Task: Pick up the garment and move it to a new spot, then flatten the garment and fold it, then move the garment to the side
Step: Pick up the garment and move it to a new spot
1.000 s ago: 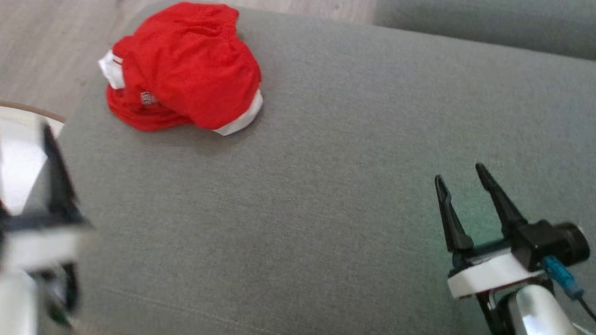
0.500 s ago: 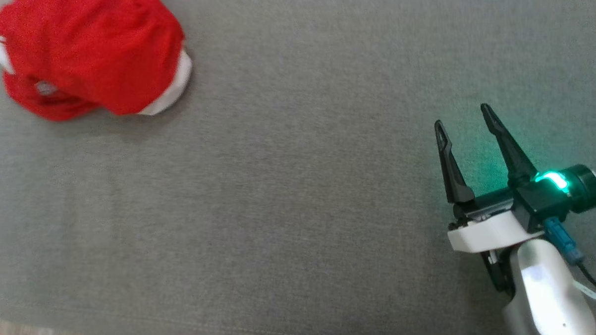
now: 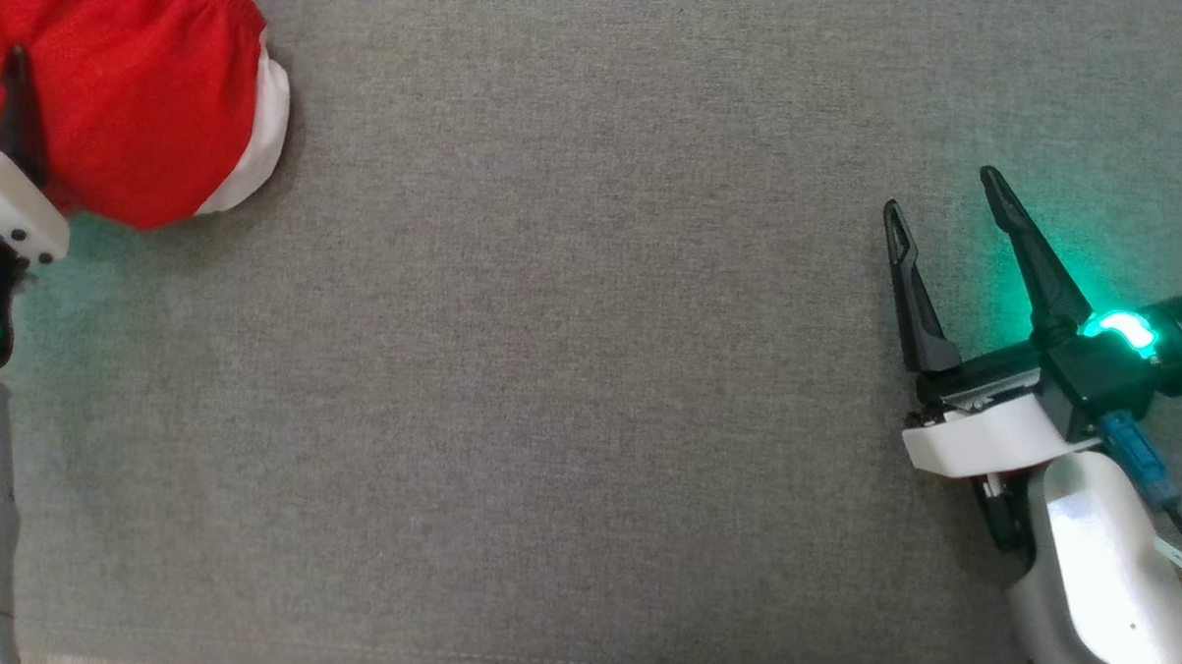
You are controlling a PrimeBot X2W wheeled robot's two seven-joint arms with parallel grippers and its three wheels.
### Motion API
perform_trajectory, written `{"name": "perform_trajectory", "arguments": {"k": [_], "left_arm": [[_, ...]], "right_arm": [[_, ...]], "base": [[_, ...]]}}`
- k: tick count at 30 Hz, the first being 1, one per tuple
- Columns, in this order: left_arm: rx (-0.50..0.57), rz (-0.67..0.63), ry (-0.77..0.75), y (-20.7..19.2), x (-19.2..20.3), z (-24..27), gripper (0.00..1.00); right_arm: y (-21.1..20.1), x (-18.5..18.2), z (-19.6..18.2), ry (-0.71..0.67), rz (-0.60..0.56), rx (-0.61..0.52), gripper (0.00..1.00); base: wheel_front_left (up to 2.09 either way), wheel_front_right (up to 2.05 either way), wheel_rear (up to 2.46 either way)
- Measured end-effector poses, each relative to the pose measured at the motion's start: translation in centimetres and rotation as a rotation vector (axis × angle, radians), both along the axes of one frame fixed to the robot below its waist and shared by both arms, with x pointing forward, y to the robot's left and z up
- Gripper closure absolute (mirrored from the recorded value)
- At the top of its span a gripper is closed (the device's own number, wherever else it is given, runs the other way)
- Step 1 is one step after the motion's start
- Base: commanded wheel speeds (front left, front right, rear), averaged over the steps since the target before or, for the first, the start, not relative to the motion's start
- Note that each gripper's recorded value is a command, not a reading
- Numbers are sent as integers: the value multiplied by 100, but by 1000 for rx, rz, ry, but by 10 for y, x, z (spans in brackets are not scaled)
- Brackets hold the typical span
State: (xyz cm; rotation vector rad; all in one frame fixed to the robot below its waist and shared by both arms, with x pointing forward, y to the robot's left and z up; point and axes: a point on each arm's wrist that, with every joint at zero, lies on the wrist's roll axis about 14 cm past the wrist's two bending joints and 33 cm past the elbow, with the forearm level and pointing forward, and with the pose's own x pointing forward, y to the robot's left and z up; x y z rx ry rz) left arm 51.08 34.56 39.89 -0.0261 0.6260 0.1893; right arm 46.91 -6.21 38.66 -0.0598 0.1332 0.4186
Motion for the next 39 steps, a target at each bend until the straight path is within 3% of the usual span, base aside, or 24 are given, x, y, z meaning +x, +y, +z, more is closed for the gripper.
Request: {"name": "perform_trajectory", "arguments": {"k": [1,2,3,4,16,25,34,39], "left_arm": [[-3,1,8,0,-1,-1,56],[-5,-1,21,0,-2,-3,69],[-8,-8,31,-2,-3,-5,69],[-9,-12,35,-3,-3,-6,100],[29,-25,-43,5,0,21,100],[135,-145,-300,-14,27,124,100],[184,-410,-538,-110,30,226,100],[67,-584,-625,-199,25,249,100]], "right_arm": [[1,0,0,-1,1,1,0],[1,0,0,-2,3,3,0],[1,0,0,-3,3,3,0],[2,0,0,-3,4,4,0],[2,0,11,-22,6,5,0],[6,-7,43,-67,4,54,0],[-13,-32,78,-108,-51,94,0],[-38,-44,93,-136,-120,103,0]], "base": [[0,0,0],[0,0,0],[0,0,0],[0,0,0],[0,0,0],[0,0,0],[0,0,0],[0,0,0]]}}
